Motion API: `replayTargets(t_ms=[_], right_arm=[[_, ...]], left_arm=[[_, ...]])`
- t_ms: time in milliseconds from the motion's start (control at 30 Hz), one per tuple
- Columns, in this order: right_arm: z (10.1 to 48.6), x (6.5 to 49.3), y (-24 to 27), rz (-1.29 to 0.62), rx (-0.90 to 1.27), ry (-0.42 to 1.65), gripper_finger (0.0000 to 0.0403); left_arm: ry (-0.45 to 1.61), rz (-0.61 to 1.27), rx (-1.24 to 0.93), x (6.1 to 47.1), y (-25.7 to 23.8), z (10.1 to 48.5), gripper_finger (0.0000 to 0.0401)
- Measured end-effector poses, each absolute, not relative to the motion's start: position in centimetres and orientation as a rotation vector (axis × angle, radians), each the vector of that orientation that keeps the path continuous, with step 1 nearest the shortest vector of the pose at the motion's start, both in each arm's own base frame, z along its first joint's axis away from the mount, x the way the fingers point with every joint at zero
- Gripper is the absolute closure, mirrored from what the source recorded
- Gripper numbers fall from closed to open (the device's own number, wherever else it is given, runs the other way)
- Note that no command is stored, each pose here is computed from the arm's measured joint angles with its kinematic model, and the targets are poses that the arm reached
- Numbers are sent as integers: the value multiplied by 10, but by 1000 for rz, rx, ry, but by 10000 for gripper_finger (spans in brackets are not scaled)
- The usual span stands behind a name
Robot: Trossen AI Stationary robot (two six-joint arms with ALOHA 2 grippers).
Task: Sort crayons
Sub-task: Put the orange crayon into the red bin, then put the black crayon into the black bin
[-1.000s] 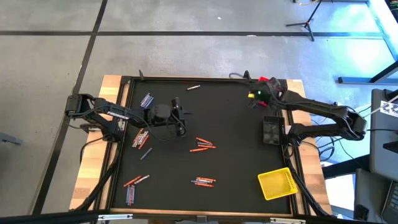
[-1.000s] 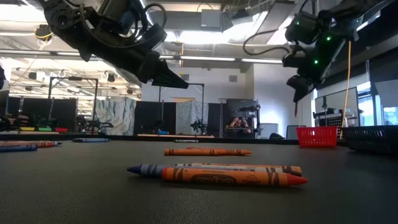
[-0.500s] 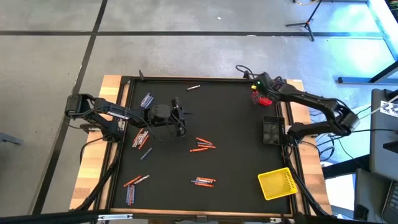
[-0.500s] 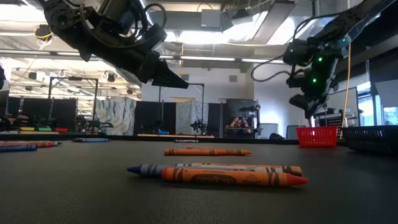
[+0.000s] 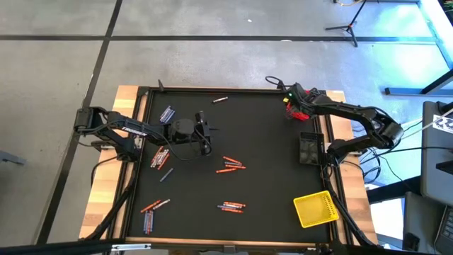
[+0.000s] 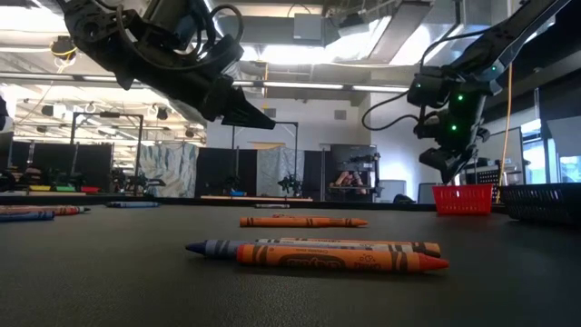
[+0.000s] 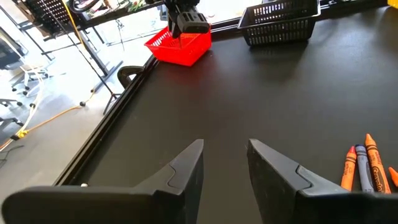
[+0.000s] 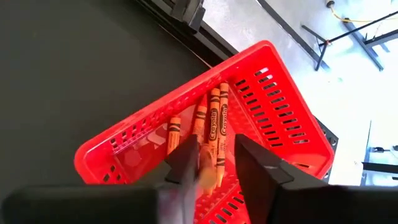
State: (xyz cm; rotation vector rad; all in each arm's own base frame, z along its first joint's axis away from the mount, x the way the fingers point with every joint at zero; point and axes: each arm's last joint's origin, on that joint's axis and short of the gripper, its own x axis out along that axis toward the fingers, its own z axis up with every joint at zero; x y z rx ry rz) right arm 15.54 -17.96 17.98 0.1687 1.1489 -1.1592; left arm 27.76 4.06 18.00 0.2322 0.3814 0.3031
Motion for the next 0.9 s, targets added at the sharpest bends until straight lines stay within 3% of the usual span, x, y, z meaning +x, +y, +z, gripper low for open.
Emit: replayTargets(t_ms=[167,400,900], right_arm=[[185,154,-177,-1160,135,1158,250],[212,168,-152,-1064,74,964,252],[254,237,-102,-435,-39,366,251]], left_arm=[[381,303,232,278,41,180,286],[359,305,242,278,41,182,286],[333,287,310,280,37,185,286]])
